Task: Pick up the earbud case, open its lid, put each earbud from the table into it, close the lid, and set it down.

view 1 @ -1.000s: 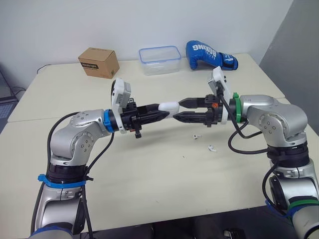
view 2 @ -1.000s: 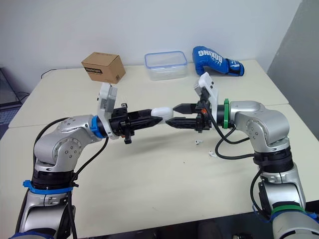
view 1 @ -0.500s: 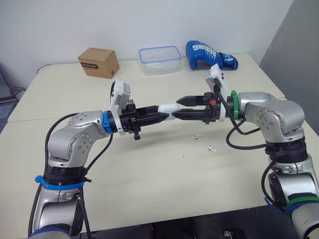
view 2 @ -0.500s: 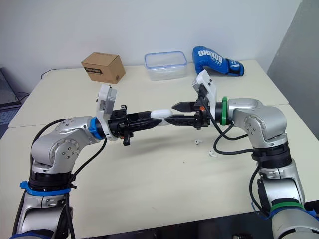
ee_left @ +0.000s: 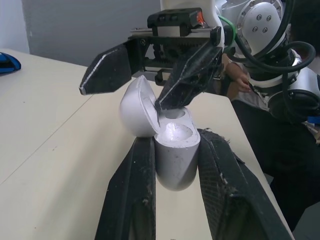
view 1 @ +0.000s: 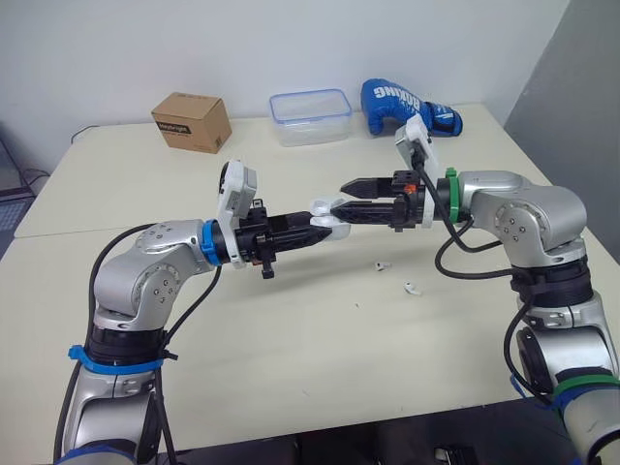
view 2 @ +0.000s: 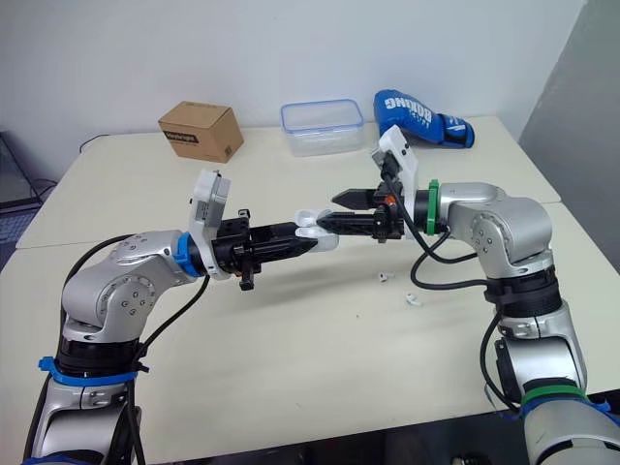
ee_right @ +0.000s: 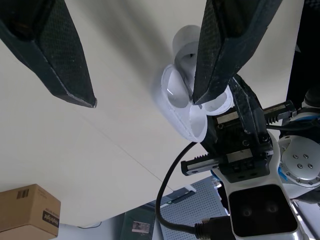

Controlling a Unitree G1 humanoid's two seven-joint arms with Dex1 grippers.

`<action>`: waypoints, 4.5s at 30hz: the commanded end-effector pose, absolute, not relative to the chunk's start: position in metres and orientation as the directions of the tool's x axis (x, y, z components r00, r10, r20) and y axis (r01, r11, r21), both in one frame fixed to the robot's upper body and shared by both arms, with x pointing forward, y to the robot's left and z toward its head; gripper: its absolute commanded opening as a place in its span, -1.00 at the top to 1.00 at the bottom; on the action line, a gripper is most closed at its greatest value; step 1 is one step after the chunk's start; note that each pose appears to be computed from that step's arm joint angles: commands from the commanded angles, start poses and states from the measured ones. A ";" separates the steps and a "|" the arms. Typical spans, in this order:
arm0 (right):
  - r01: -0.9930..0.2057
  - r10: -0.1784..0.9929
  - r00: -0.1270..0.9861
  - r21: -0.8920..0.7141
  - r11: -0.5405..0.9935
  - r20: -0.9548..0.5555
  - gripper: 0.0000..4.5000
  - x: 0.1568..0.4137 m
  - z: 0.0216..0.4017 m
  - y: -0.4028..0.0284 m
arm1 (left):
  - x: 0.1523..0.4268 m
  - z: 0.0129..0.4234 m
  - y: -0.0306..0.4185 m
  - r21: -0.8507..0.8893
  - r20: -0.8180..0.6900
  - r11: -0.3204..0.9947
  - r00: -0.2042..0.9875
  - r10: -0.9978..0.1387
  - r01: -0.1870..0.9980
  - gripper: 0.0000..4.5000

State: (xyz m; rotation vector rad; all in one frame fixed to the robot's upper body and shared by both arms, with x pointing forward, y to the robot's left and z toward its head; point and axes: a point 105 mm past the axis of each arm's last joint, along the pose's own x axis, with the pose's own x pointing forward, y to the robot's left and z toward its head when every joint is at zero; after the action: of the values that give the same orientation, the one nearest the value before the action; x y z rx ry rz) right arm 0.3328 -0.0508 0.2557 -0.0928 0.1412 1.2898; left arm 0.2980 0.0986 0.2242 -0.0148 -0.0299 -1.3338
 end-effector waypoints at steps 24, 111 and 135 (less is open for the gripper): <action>-0.963 0.847 0.259 -0.186 0.193 -0.464 -0.40 0.318 0.248 -0.104 | 0.307 0.240 0.138 0.152 0.071 0.365 0.358 -0.931 0.919 0.65; -0.909 0.238 0.347 -0.263 0.322 -0.907 0.82 0.327 0.122 -0.135 | 0.306 0.232 0.125 0.157 0.087 0.369 0.360 -0.929 0.916 0.65; -0.962 0.286 0.274 -0.267 0.064 -0.918 0.82 0.312 0.117 -0.122 | 0.306 0.231 0.127 0.162 0.075 0.378 0.371 -0.926 0.911 0.65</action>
State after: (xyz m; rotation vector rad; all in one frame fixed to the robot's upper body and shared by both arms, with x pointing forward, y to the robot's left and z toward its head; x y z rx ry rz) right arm 0.3114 -0.1229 0.1158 -1.0866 0.8227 1.1162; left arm 0.3102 0.1268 0.2230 0.0693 -0.1268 -1.1767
